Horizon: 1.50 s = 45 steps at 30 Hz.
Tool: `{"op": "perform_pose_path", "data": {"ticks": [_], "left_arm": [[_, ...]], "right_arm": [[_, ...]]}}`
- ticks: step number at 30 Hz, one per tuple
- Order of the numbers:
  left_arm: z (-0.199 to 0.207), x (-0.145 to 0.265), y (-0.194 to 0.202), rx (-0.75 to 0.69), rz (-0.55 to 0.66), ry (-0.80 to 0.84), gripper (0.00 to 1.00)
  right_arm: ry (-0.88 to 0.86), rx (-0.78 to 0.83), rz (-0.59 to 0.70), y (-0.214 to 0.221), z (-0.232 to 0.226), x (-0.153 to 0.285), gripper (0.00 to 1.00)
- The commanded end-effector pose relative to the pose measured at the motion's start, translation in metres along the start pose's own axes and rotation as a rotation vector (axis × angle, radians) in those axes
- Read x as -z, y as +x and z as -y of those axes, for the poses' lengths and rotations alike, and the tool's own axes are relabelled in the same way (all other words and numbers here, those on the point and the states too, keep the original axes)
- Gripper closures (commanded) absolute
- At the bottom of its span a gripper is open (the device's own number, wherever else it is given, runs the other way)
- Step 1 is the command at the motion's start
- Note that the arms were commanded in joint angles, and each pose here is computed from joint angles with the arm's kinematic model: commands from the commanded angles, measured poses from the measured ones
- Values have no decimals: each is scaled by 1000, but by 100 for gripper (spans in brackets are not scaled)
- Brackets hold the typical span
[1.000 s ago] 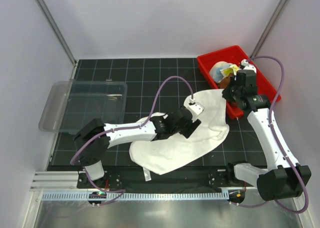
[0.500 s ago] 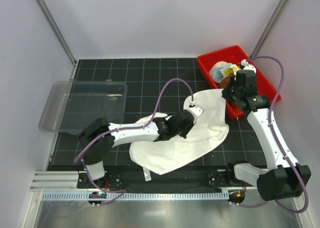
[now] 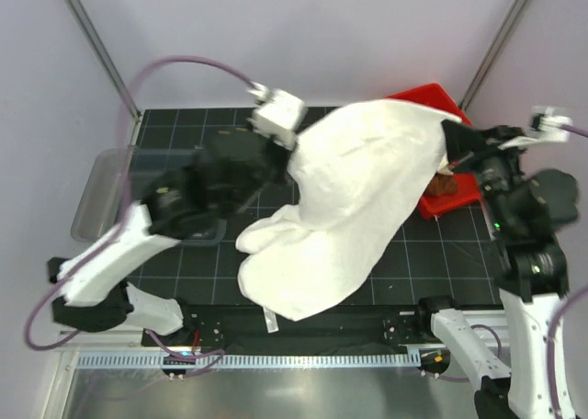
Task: Fold and stack the towels
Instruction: Flatten out the crumpled towel
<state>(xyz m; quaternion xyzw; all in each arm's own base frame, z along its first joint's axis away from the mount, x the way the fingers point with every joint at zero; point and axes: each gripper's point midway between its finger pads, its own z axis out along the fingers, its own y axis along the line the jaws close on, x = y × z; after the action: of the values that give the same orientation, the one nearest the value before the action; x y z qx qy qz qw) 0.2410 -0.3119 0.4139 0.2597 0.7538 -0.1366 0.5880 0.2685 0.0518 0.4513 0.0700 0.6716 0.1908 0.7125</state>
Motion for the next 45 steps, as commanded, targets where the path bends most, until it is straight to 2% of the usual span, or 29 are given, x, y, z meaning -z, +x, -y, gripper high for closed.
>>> {"op": "perform_pose_path", "data": {"ticks": [1,7,11,16,22,25,28,29,30,33,34,35,37,38,40,41,45], "left_arm": [[-60,76,-48,-1,119,-68,100],[-78,160,-103,134,335,110,100],[-78,207,-140,206,483,251,100],[-68,231,-166,238,567,368,100],[-63,249,-192,267,667,440,100],[-69,243,-197,249,683,389,100],[-87,219,-192,213,648,226,100],[-98,204,-188,229,618,119,100],[-107,195,-185,160,604,41,100],[-137,159,-175,93,524,-270,100],[-143,151,-174,-1,495,-350,100],[-153,145,-179,-4,503,-428,100],[-152,113,-181,-33,473,-468,100],[-172,109,-186,-13,486,-515,100],[-171,76,-184,-28,463,-488,100],[-185,67,-180,-3,452,-517,100],[-183,22,-142,19,332,-465,100]], "right_arm": [[-188,27,368,-118,-57,53,99],[-399,-30,478,-164,-107,115,99],[-461,-88,549,-185,-120,144,99],[-478,-117,650,-219,-129,174,99],[-510,-156,700,-245,-138,174,99],[-539,-161,665,-246,-145,158,99],[-491,-151,589,-236,-138,118,99],[-448,-116,546,-227,-131,101,99],[-408,-104,487,-215,-123,70,99],[-356,-26,397,-193,-111,21,99],[-336,-17,335,-176,-103,-13,99],[-321,-4,306,-168,-98,-34,99],[-337,0,244,-148,-94,-74,99],[-362,5,265,-150,-97,-83,99],[-391,8,264,-149,-101,-95,99],[-405,12,240,-142,-101,-104,99],[-437,55,212,-134,-105,-90,99]]}}
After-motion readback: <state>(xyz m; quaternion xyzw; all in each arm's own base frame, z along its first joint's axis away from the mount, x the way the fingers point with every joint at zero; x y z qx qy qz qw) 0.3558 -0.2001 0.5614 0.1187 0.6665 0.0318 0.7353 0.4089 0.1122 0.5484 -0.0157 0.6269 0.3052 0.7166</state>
